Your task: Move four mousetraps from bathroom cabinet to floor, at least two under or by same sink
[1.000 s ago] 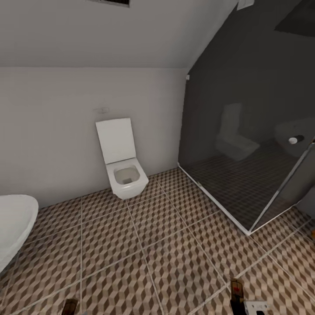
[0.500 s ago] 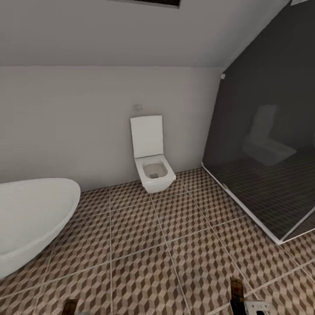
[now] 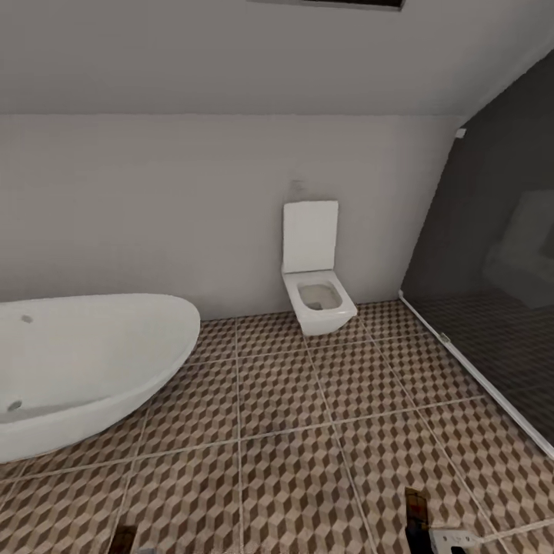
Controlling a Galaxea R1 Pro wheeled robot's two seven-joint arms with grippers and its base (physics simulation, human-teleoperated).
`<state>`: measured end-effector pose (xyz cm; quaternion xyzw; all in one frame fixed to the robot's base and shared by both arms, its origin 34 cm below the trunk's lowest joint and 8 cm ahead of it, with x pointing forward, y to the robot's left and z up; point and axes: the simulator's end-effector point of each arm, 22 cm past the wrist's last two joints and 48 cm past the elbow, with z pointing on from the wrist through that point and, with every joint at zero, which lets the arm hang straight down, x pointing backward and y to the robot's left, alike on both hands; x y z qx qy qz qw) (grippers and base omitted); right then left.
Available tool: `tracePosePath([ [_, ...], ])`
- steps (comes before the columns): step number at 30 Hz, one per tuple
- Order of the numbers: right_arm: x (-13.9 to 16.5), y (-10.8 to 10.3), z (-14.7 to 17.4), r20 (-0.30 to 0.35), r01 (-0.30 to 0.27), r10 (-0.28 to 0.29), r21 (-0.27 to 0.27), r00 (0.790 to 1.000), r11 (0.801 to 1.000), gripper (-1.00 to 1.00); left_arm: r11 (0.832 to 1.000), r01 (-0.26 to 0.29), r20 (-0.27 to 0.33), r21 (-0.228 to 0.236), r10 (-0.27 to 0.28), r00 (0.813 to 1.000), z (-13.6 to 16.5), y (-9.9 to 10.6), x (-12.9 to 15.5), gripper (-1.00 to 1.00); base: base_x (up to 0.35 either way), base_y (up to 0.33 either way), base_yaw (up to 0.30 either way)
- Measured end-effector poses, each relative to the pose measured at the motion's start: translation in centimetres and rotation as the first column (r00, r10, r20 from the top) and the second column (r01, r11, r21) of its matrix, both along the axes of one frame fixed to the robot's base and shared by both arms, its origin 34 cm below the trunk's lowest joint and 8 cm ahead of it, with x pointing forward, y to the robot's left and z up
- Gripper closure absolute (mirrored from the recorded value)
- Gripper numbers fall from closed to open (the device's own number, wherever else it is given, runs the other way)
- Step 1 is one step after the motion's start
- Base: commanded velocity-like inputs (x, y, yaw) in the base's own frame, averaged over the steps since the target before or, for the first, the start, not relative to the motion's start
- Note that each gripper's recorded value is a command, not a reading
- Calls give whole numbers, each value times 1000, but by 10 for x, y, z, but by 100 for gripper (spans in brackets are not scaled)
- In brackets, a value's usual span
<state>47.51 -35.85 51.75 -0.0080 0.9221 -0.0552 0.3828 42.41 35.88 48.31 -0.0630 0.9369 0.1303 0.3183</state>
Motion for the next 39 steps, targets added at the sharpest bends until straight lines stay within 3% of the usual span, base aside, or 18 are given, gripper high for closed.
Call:
tracePosePath([
  [39, -4, 0, -5, -14, 0, 0, 0, 1000, 1000, 100, 1000, 0, -14, 0, 0, 1000, -4, 0, -5, 100, -19, 204, 285],
])
